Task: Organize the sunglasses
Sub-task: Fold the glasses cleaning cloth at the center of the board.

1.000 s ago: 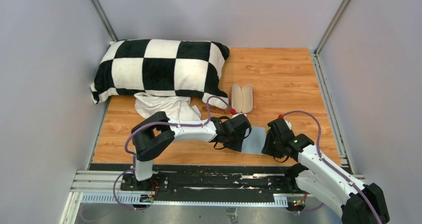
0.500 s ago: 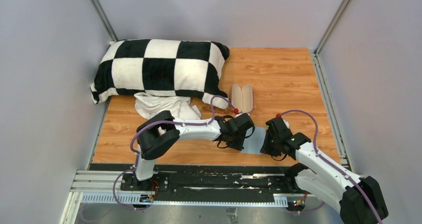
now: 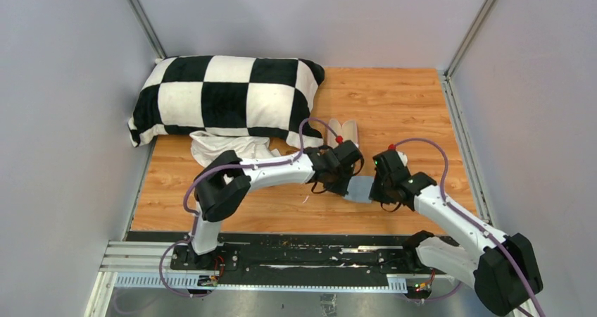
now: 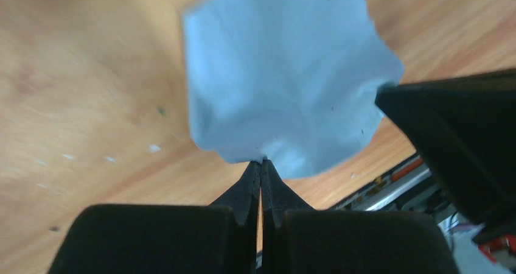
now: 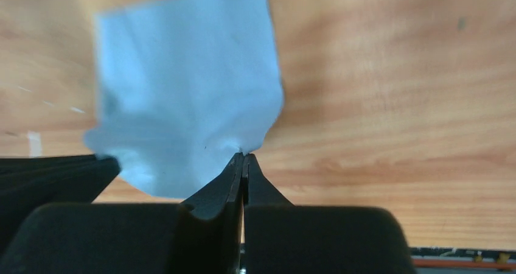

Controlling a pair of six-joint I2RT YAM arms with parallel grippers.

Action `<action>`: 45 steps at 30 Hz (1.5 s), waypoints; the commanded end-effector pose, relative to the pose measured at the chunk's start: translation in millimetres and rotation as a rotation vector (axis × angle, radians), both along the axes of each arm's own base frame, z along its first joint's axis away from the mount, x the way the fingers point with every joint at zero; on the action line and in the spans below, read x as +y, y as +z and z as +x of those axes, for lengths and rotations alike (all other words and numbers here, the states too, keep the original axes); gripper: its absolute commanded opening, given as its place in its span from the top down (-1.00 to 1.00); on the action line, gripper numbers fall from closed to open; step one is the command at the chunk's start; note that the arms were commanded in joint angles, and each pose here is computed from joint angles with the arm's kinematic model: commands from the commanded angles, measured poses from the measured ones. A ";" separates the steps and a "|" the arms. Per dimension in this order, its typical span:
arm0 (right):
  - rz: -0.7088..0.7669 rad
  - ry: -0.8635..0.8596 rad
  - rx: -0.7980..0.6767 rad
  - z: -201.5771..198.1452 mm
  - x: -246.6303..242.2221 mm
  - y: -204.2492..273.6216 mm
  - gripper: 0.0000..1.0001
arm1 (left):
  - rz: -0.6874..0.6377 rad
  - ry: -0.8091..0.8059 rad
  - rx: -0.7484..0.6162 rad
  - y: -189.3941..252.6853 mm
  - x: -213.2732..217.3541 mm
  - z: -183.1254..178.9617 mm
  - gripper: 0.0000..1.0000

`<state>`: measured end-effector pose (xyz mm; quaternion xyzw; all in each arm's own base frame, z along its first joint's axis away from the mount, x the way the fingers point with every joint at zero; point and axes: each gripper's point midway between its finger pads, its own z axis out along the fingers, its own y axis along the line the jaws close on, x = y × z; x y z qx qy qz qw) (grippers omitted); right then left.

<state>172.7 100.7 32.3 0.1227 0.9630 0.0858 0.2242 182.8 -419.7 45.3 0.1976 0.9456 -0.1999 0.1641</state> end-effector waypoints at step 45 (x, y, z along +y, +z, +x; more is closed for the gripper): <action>0.083 0.180 0.129 -54.6 12.0 0.4 0.34 | 0.061 -0.047 0.124 -2.5 76.9 -65.9 0.03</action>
